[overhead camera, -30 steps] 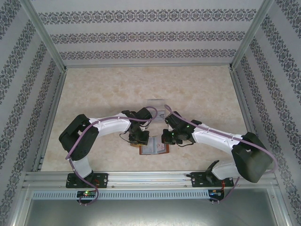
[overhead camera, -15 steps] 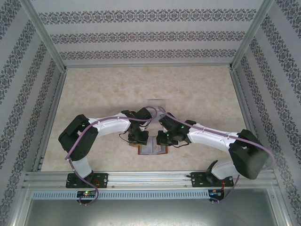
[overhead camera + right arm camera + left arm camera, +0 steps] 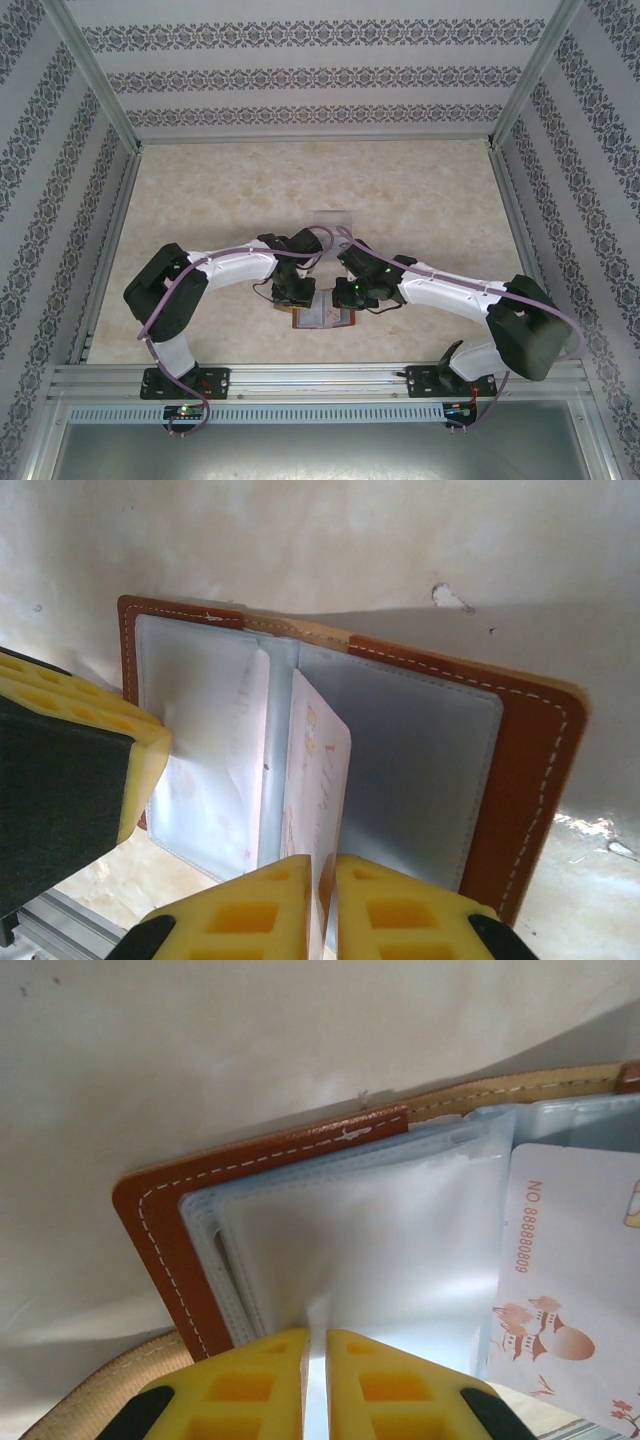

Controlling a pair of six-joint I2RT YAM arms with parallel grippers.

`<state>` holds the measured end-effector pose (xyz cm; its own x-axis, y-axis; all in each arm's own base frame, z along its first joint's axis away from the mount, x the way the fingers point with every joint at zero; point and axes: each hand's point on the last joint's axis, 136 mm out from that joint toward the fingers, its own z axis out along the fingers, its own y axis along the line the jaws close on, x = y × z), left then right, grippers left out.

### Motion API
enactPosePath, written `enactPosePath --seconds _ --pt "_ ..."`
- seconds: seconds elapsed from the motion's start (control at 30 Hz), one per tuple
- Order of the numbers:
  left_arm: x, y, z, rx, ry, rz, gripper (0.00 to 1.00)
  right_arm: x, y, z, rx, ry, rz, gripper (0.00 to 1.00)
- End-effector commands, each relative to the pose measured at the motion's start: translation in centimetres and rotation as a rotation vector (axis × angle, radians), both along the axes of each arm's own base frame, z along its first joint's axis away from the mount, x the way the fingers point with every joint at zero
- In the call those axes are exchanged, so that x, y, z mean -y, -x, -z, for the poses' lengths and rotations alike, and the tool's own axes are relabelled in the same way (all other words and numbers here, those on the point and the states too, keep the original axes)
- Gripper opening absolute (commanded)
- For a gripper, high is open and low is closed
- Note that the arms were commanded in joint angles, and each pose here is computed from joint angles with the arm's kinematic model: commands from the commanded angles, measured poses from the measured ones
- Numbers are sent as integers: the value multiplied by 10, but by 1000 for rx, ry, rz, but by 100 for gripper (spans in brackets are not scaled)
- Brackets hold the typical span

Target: Take the credit cards out of the card holder

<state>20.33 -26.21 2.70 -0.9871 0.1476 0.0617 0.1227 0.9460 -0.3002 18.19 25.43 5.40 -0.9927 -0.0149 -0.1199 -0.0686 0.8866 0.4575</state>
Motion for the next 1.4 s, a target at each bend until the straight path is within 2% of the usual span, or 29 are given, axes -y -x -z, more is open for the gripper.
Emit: enactPosePath --seconds 0.0,0.4,0.7,0.83,1.03,1.37 --pt "-8 2 -8 19 -37 19 16 0 0 1 -4 15 9 16" --pt "-7 0 -16 34 -22 9 16 -9 -2 3 -12 -20 10 17" --pt "-10 0 -20 47 -31 2 16 -6 -3 3 0 -10 13 10" --pt "-12 -5 -30 97 -18 -12 19 -1 -2 -5 27 -6 0 9" --pt "-19 -14 -42 152 -17 -45 20 2 -3 -20 81 7 -117 7" --pt "-46 -12 -36 165 -2 -136 21 8 -7 -53 265 59 -543 6"
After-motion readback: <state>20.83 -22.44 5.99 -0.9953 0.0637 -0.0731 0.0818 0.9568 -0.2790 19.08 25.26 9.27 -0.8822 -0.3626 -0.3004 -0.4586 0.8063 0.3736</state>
